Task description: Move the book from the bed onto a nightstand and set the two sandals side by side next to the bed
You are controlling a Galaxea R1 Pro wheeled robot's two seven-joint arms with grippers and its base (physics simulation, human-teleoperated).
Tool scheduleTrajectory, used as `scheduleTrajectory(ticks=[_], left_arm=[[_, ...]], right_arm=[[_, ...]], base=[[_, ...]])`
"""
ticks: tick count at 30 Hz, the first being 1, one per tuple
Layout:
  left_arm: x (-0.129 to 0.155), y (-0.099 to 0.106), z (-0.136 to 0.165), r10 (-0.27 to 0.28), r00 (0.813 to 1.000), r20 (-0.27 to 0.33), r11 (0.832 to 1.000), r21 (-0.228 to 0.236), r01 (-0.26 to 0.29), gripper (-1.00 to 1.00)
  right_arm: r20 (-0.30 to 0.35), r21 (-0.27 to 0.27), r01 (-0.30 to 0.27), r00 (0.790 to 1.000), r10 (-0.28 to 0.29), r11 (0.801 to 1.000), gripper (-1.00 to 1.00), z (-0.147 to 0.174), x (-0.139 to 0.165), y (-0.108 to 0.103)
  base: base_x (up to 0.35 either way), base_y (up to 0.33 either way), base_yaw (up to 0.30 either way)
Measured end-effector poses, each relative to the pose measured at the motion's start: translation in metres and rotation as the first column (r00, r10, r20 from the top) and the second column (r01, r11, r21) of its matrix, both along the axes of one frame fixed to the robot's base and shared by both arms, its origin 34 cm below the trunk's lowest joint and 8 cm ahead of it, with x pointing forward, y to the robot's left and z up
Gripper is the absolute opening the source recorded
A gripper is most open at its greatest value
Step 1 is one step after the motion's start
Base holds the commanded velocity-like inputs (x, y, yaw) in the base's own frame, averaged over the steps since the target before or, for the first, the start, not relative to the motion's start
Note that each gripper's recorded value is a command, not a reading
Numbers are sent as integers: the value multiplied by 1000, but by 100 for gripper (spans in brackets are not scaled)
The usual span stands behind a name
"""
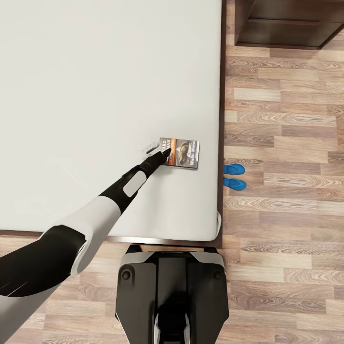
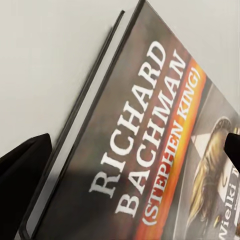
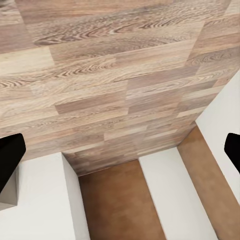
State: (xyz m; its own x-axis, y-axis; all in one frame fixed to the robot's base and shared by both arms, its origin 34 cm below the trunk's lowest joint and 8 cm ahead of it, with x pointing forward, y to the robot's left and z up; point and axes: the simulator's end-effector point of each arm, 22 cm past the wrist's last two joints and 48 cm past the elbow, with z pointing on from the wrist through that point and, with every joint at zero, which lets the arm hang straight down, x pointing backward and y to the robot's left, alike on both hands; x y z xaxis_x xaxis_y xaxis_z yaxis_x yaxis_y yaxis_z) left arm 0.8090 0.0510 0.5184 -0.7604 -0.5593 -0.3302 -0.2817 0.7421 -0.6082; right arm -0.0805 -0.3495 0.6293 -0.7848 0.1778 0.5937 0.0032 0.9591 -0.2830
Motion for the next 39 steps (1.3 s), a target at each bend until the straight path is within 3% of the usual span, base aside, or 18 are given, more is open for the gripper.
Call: scheduleTrajectory(ticks=[39], left_arm=[[-11, -6, -3, -15, 1000, -11, 1000, -2, 15, 100]], right_arm=[[1, 2, 2, 1000, -2, 1000, 100, 0, 0, 0]], base=[[-5, -54, 0]])
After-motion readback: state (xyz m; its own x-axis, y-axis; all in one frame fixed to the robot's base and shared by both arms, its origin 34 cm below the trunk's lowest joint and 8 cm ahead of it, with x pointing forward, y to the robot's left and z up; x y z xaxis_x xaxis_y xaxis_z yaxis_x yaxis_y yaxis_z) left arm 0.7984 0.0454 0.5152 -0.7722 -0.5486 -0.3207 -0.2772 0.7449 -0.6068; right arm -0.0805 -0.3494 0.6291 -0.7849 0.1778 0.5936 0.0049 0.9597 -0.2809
